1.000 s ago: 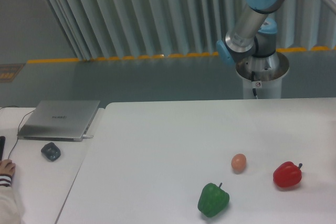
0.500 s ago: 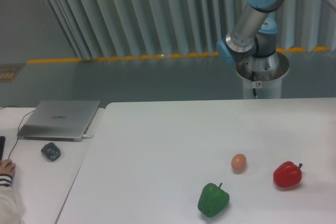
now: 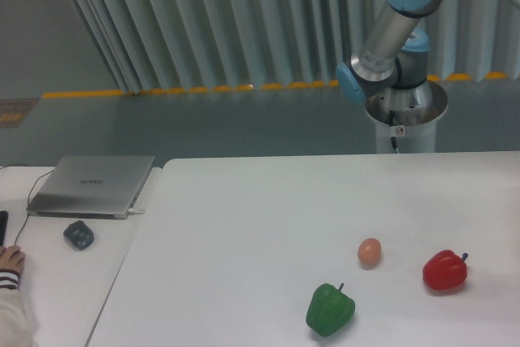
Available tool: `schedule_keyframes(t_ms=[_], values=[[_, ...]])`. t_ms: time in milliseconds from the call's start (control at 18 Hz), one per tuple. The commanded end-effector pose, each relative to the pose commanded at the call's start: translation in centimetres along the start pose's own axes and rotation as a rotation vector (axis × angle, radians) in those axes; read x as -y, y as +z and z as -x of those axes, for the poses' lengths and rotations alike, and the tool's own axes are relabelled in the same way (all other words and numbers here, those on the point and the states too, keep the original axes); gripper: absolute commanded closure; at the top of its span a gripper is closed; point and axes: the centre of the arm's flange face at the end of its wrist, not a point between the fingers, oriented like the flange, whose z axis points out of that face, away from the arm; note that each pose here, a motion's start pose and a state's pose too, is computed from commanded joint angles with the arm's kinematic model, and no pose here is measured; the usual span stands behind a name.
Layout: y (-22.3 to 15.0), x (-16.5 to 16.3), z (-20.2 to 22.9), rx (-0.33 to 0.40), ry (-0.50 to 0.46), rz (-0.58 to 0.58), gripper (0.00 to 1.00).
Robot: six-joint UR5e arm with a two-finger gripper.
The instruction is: Place the triangular bread on the table
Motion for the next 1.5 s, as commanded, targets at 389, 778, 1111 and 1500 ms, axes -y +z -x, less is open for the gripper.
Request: schedule_keyframes(t_ms=[389,778,1111,1500], values=[[0.8,0.6,0.2,-0.002,0.0,0.0,0.0],[1.4,0.7,0.5,0.008,0.002,-0.003,0.0],[1.5,0.8,0.4,0.008,0.002,-0.002,0.0],[1.6,0.8,0.4,0.007,0.003,0.0,0.0]])
